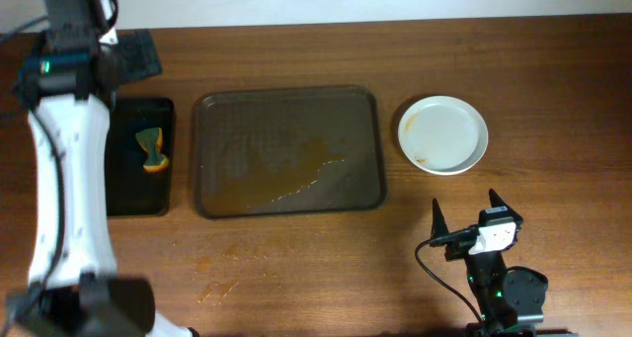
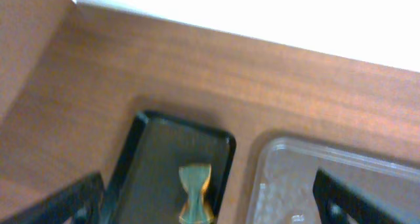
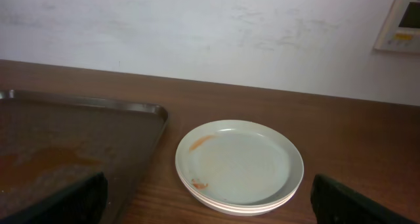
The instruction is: Clean dirty plates on tray and stack at the side
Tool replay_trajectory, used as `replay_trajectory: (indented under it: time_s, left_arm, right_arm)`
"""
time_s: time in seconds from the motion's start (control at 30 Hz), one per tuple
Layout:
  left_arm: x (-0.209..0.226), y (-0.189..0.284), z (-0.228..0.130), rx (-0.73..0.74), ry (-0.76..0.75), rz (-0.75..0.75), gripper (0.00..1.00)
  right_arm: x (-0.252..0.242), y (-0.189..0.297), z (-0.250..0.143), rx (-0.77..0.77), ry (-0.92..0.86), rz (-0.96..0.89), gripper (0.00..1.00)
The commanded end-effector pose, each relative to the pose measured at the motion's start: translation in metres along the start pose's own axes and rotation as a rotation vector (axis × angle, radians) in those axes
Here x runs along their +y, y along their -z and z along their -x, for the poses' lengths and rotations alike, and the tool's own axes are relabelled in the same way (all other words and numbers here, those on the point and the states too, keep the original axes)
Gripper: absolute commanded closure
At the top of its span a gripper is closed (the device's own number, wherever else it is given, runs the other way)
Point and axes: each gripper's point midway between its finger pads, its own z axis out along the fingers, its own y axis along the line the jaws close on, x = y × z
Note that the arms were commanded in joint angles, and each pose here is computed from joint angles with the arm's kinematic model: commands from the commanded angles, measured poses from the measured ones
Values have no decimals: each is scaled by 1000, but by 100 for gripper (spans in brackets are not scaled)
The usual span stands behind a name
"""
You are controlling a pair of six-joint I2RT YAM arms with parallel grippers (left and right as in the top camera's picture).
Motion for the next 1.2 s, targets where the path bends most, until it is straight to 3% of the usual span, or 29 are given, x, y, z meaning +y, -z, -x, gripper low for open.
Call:
replay_trajectory:
  time_s: [0.0,0.07,0.17,0.3,0.53,0.63,0.8,1.17]
  left_arm:
    - [14,54,-2,-201,11,-34,1]
    - [22,65,-38,-265,16,-79,1]
    - [18,70,-92,-353,-130,-121,1]
    - [19,75,-151,-570,-124,-105,1]
    - [13,57,-237,-679,-126,-96,1]
    - [8,57,-246,-728,-172,-90,1]
    - [8,53,-263,-675,-202,-90,1]
    - [7,60,-258,-715,-224,-90,1]
  right_arm:
    - [-1,0,-3,5,6,-7,2]
    - [-1,0,-3,5,6,-7,2]
    - [-1,0,-3,5,6,-7,2]
    - [-1,0,-3,5,6,-7,2]
    - [-1,0,-3,5,6,-7,2]
    - [-1,0,-3,5,6,-7,2]
    - [-1,0,-3,5,6,-7,2]
    - [-1,0,-3,5,6,-7,2]
